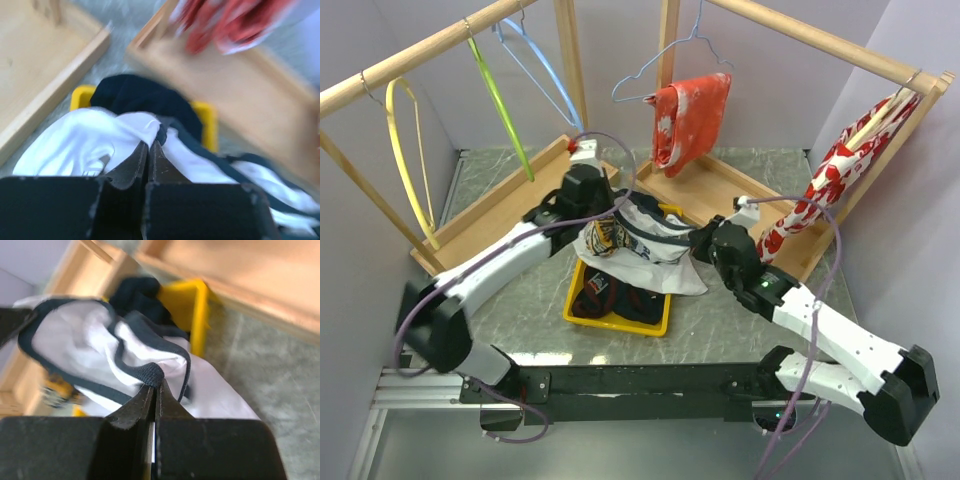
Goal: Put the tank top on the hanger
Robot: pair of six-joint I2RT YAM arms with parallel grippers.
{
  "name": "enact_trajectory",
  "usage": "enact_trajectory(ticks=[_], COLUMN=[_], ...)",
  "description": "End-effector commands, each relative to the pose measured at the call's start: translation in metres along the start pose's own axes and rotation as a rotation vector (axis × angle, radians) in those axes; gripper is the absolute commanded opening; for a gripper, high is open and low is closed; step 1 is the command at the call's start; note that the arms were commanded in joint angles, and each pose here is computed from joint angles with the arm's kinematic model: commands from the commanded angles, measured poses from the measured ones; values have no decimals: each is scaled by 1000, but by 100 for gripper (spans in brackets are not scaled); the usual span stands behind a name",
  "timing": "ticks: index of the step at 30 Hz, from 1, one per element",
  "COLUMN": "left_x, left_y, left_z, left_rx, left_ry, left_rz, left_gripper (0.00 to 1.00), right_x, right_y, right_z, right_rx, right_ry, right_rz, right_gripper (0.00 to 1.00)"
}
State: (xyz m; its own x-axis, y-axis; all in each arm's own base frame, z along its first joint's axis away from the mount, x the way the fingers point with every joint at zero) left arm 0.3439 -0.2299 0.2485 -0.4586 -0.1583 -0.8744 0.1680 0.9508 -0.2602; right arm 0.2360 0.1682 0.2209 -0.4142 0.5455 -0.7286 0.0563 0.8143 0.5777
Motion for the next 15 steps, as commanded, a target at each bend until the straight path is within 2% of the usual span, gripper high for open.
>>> enact_trajectory(ticks=[1,3,7,11,15], left_x=[-58,-66,-106,-143,-187], left_y=[-17,-22,-26,-27,-33], left_z=[-67,-89,-154,-203,-248], left_rx=[206,296,431,507,573], left_ry=[-207,-246,-420,-574,-730], left_rz=[-75,-80,-105,-125,-148], left_gripper=[1,1,1,1,1], right_x=[-57,-80,-125,-176,-240], right_y=[43,62,94,133,175], right_z=[-29,-42,-60,-82,-121], right_rx=[-119,-169,-221,-282,-391], right_ry=[-109,-144,-235,-319,-464], right_rz=[29,41,20,8,21], right_gripper=[0,0,0,0,0])
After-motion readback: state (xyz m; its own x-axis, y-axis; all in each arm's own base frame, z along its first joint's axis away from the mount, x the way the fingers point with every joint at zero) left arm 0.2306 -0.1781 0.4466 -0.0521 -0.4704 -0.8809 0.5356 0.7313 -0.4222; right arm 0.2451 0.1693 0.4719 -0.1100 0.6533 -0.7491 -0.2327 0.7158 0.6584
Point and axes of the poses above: each gripper's point midway between its finger pads, its own z axis out along the fingers, its own y axis along the line the jaws close on, x = y × z, the point moved 6 cm from there along -z, back along the fingers, and after that the axes turned 5 degrees about z, right-handed, at the moved point
